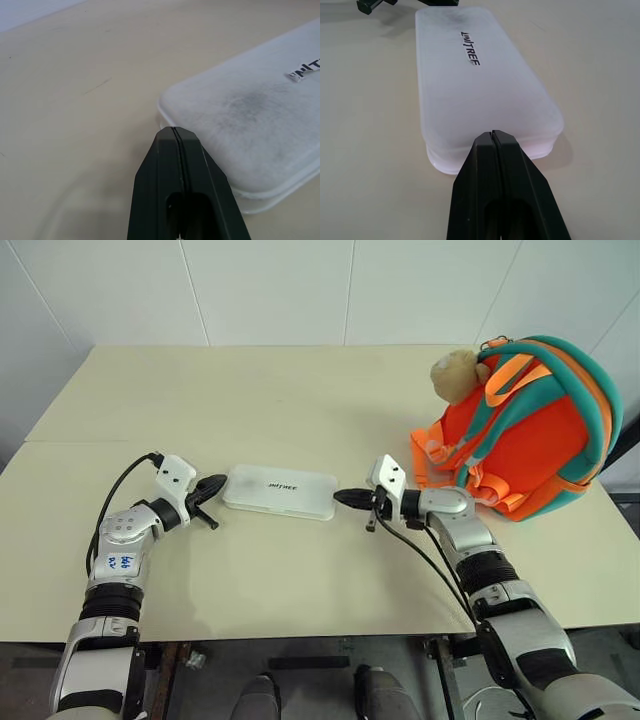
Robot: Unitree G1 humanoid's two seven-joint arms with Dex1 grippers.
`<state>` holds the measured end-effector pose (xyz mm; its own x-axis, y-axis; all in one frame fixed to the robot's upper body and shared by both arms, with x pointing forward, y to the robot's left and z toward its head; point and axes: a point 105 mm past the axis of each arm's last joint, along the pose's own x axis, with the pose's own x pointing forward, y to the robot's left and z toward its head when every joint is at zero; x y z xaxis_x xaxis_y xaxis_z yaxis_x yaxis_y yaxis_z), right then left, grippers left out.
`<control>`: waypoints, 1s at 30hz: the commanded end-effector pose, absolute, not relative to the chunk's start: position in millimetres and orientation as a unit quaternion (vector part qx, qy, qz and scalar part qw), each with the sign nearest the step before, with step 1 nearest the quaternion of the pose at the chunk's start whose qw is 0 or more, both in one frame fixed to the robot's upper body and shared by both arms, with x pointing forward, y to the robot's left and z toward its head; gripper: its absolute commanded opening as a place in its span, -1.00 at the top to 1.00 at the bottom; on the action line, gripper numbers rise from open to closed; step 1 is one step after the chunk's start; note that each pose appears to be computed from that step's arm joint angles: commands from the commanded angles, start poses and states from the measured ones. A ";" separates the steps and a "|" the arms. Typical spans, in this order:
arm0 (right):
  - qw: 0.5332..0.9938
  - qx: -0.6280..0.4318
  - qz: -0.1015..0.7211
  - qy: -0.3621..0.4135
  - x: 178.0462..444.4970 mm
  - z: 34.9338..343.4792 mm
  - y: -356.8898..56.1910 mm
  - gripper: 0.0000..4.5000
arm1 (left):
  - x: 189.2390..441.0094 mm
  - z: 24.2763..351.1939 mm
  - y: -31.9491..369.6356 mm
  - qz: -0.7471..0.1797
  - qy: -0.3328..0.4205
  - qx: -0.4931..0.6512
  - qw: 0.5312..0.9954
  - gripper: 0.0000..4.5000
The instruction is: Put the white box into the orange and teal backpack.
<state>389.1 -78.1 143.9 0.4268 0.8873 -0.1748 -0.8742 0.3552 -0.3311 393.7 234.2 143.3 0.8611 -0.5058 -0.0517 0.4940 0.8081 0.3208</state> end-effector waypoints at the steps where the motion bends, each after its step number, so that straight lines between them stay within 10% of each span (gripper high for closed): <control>1: 0.835 -0.188 0.515 -0.038 389.7 160.8 -93.4 0.99 | 389.4 156.7 246.5 -0.241 -0.042 0.164 0.956 1.00; 19: 0.836 -0.169 0.521 -0.020 395.4 140.5 -66.1 0.99 | 400.1 142.2 204.3 -0.276 -0.021 0.133 0.952 1.00; 30: 0.817 -0.184 0.546 -0.019 382.6 141.4 -73.7 0.99 | 364.5 132.7 177.6 -0.388 -0.007 0.137 0.911 1.00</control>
<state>391.0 -93.8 122.4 0.4769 0.8507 -0.2213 -0.8670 0.4139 -0.2773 373.4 209.7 123.2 0.7966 -0.5937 -0.1141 0.6023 0.7631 0.2341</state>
